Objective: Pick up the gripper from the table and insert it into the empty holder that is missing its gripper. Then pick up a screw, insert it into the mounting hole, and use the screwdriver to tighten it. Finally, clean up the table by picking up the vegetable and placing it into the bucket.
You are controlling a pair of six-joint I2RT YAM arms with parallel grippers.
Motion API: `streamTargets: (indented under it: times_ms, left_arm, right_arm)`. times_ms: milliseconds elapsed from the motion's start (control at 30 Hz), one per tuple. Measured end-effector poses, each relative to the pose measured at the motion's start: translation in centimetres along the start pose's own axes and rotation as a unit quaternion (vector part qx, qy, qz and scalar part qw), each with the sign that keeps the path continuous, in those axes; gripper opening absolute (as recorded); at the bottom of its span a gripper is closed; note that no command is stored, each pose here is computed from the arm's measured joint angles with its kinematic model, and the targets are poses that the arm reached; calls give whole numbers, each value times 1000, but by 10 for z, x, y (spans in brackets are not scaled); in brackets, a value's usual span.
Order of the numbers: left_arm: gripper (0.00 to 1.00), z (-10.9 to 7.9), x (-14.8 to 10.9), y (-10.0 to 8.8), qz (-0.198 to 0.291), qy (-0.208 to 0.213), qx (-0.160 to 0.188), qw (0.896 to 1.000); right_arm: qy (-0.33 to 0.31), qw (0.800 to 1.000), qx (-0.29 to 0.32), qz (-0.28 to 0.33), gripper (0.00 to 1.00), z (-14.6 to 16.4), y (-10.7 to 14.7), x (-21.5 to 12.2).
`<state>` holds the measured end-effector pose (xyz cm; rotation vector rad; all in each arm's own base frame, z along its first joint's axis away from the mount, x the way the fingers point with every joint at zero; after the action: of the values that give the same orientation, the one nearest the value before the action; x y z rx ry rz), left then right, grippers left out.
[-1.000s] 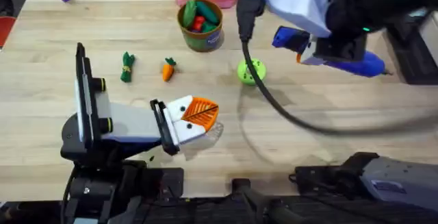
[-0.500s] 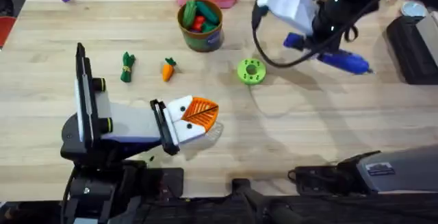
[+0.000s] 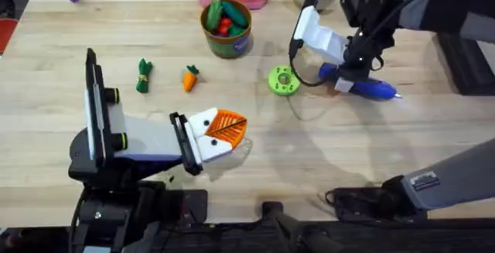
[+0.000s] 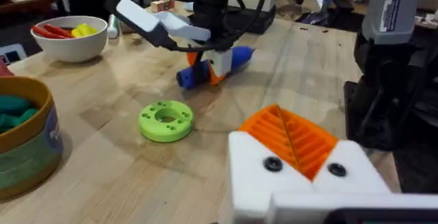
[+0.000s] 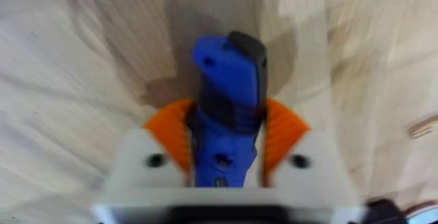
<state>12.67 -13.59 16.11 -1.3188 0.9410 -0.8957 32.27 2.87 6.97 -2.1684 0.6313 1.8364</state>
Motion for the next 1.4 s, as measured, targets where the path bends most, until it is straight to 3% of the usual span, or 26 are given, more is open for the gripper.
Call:
streamTargets:
  times_ms: [133,200,400,433,500,533,567,700,867,1000,1167,1300,1333,1367,1400]
  left_arm:
    - [6,0,0,0,0,0,0,1000]
    - [6,0,0,0,0,0,0,1000]
    - [36,0,0,0,0,0,1,1000]
    - [511,0,0,0,0,0,2,1000]
    - [842,0,0,0,0,0,2,1000]
    - [943,0,0,0,0,0,0,1000]
    - [974,0,0,0,0,0,0,1000]
    - [985,2,0,-1,-1,-7,4,1000]
    - [985,18,-1,-13,-19,-60,31,998]
    - [985,35,-7,-13,-2,-128,-2,992]
    - [985,50,-28,-38,47,-227,-27,972]
    - [985,58,-46,-71,105,-292,-43,950]
    - [985,61,-51,-79,123,-306,-51,943]
    - [985,73,-60,-104,188,-335,-92,919]
    - [985,76,-61,-108,203,-336,-103,914]
  right_arm:
    - [13,1000,4,-10,929,-5,-3,-4]
    - [23,999,20,-21,987,-8,-5,-9]
    - [63,990,100,-75,992,-12,-6,-53]
    - [94,975,159,-124,992,-11,-4,-95]
    - [115,957,209,-167,992,-11,-3,-124]
    - [120,947,232,-186,992,-10,-2,-135]
    - [122,936,257,-207,992,-8,-2,-147]
    - [106,886,357,-275,994,2,1,-181]
    - [70,818,459,-339,994,16,7,-212]
    - [64,780,495,-377,994,22,18,-233]
    - [62,757,510,-404,994,29,29,-248]
    - [54,761,517,-388,994,37,35,-244]
    - [51,764,518,-382,994,39,36,-242]
    - [43,774,522,-358,994,47,40,-234]
    - [41,775,522,-353,993,48,41,-232]
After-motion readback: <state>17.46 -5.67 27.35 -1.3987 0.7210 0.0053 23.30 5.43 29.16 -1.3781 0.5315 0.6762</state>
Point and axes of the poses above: each hand's point on the last joint's axis, 136 mm out from that joint toward the fingers, its own x axis out along the fingers, its own z axis along the line the jaws close on, y = z × x, the point moved 3 cm from there along -x, back along the fingers, and after that the axes turned 5 degrees about x, right-handed, at the moved point
